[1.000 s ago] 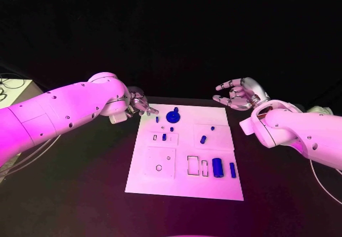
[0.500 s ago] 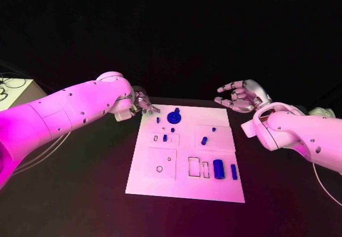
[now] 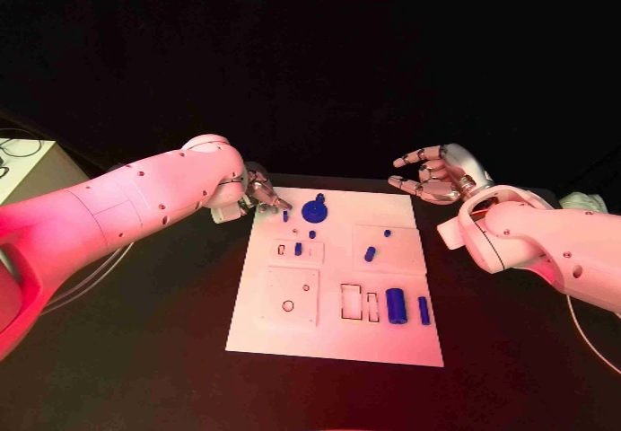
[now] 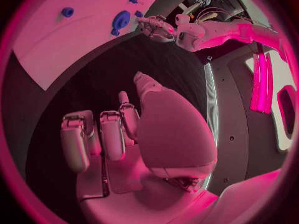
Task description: Assemble the parts on the task board
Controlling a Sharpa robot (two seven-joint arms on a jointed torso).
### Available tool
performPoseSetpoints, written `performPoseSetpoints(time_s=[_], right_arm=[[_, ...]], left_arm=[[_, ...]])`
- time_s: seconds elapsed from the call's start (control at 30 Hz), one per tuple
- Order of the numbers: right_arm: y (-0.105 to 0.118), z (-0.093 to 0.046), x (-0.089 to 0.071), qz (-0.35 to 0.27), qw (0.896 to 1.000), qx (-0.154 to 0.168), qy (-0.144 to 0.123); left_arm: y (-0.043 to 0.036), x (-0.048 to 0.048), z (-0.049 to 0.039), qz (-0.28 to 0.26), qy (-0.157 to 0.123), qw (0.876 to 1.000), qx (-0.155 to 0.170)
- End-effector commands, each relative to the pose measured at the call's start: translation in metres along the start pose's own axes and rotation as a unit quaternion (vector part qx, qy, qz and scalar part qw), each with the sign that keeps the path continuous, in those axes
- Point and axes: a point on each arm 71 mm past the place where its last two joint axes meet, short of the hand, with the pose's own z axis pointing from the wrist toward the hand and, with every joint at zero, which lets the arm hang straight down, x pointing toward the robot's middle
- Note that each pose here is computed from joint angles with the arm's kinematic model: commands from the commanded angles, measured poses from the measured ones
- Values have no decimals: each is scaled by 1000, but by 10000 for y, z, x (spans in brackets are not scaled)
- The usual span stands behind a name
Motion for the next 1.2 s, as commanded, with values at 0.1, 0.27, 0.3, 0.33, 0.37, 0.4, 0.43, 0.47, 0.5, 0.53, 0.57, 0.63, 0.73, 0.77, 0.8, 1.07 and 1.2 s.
performPoseSetpoints(time_s=[0.1,0.27,0.3,0.33,0.37,0.4,0.43,0.47,0.5,0.53,0.57,0.63,0.73,0.77,0.8,1.07,1.2], right_arm=[[16,0,10,0,1000,-6,3],[15,1,10,0,1000,-6,3],[15,1,10,0,1000,-6,3],[14,1,10,-1,1000,-6,3],[14,1,10,-1,1000,-6,3],[14,1,10,-1,1000,-6,3],[14,2,10,-1,1000,-6,3],[14,2,10,-1,1000,-5,3],[14,3,11,-1,1000,-5,3],[14,3,12,-1,1000,-5,3],[14,3,12,-1,1000,-5,3],[14,4,12,-1,1000,-5,3],[15,4,13,-1,1000,-5,3],[15,3,13,-1,1000,-5,4],[15,3,13,-1,1000,-5,4],[19,-1,17,-1,1000,-6,5],[20,-1,19,-1,1000,-6,5]], left_arm=[[-49,37,11,-5,17,1000,15],[-56,41,13,-7,16,1000,16],[-57,41,13,-8,16,1000,16],[-58,41,13,-8,16,1000,17],[-59,41,13,-9,16,1000,17],[-59,42,13,-9,16,1000,17],[-60,43,13,-9,17,1000,17],[-61,44,13,-9,17,1000,17],[-63,47,13,-9,18,1000,17],[-65,49,14,-9,19,1000,17],[-66,51,14,-8,20,1000,17],[-68,54,16,-7,22,1000,17],[-68,57,22,-7,24,1000,16],[-67,57,24,-6,25,1000,15],[-66,58,27,-6,25,1000,14],[-58,90,50,-3,32,999,11],[-68,110,56,-2,35,999,12]])
